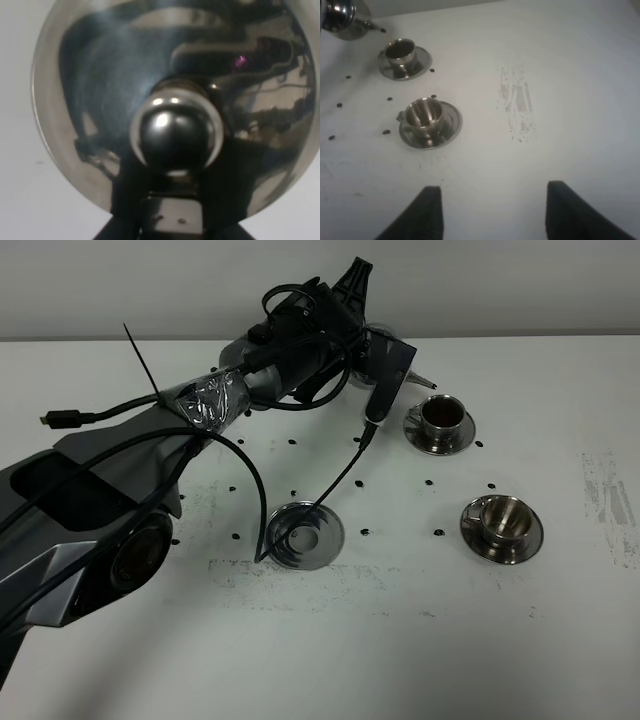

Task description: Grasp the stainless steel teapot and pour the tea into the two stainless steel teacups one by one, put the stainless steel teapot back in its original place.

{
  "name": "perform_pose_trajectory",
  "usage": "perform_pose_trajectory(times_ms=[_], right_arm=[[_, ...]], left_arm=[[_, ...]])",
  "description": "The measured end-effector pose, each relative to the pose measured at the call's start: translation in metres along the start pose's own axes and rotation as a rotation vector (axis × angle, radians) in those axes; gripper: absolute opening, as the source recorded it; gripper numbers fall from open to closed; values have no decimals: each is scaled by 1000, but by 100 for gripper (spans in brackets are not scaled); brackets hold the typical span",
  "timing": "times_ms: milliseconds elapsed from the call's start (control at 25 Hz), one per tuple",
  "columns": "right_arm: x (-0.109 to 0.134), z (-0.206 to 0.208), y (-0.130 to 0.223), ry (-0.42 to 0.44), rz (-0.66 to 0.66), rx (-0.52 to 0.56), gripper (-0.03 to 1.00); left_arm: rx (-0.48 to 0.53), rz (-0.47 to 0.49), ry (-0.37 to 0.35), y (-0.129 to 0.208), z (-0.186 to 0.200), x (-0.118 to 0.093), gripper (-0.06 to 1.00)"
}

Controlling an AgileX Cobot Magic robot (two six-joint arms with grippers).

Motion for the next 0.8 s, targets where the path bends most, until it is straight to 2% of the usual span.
perform_pose_trajectory(times_ms=[240,480,640,800], right_arm=[[0,0,0,0,0,0,44],[0,0,0,0,0,0,44],[0,0,0,0,0,0,44],[0,0,0,0,0,0,44]], left_arm=[[-26,156,83,5,7,-8,19],[-54,274,137,19,47,-5,19],[-69,337,222,21,68,-25,19],[-89,441,323,16,78,-48,19]])
Point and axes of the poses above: a point on each arm's last joint axis where the gripper is mounted, z pointing back along that axis away from the gripper, x along the wrist's bending axis when the last joint is at zero, y = z × x, the point moved 9 cm from there along -z, pointing out along that axis toward the gripper, and after that the axes turned 8 degrees about z, right-handed, at the moved point
